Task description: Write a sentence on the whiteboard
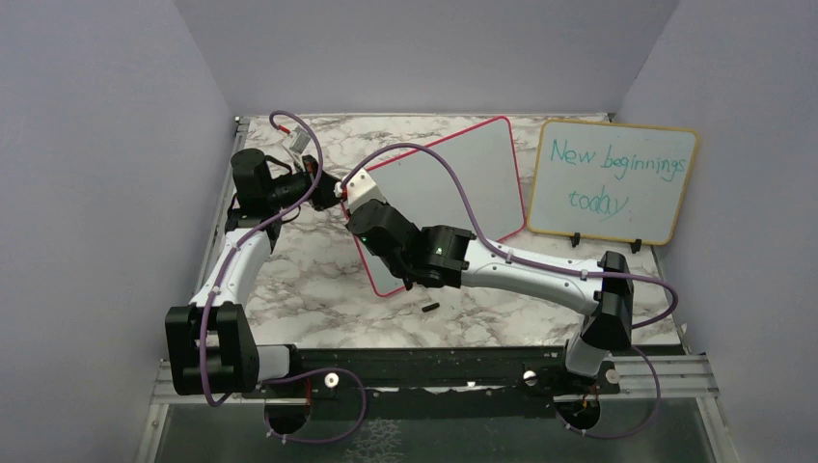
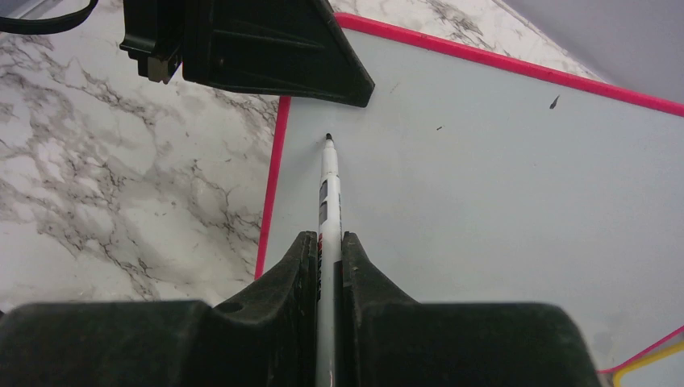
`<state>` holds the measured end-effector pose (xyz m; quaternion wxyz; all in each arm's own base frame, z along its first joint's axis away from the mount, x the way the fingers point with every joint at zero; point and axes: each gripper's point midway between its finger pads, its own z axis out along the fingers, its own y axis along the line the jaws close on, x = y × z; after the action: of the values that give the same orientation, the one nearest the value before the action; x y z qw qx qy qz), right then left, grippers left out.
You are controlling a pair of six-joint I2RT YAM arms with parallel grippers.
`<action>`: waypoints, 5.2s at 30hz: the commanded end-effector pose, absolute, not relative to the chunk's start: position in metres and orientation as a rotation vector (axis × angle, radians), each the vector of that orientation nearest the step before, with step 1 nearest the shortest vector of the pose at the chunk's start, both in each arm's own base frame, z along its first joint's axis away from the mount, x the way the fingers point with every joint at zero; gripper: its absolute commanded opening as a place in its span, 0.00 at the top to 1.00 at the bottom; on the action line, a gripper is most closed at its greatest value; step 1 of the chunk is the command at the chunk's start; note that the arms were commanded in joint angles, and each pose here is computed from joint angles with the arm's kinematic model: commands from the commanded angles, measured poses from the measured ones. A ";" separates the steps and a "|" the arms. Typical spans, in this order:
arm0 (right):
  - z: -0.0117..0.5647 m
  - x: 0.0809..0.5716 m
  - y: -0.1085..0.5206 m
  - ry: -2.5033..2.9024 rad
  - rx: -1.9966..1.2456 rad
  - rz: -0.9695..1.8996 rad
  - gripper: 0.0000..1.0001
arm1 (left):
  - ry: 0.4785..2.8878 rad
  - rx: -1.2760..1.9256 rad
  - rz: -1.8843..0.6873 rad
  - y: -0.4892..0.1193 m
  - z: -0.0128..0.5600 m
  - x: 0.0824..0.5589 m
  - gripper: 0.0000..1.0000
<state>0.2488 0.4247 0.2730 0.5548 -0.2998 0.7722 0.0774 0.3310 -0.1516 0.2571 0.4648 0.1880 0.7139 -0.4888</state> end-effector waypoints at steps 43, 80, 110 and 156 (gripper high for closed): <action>0.279 0.276 0.393 1.862 -0.577 0.071 1.00 | 1.790 0.455 -1.144 -0.151 0.238 0.333 1.00; 0.291 0.253 0.409 1.809 -0.690 0.220 0.99 | 1.806 0.442 -1.129 -0.149 0.235 0.336 1.00; 0.281 0.257 0.422 1.817 -0.707 0.200 1.00 | 1.806 0.444 -1.128 -0.149 0.235 0.336 1.00; 0.242 0.239 0.406 1.973 -0.801 0.158 0.99 | 1.813 0.437 -1.110 -0.147 0.234 0.337 1.00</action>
<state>0.2467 0.3999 0.2505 0.5043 -0.3138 0.8024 0.0576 0.3309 -0.1515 0.2548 0.4642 0.1882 0.7168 -0.4851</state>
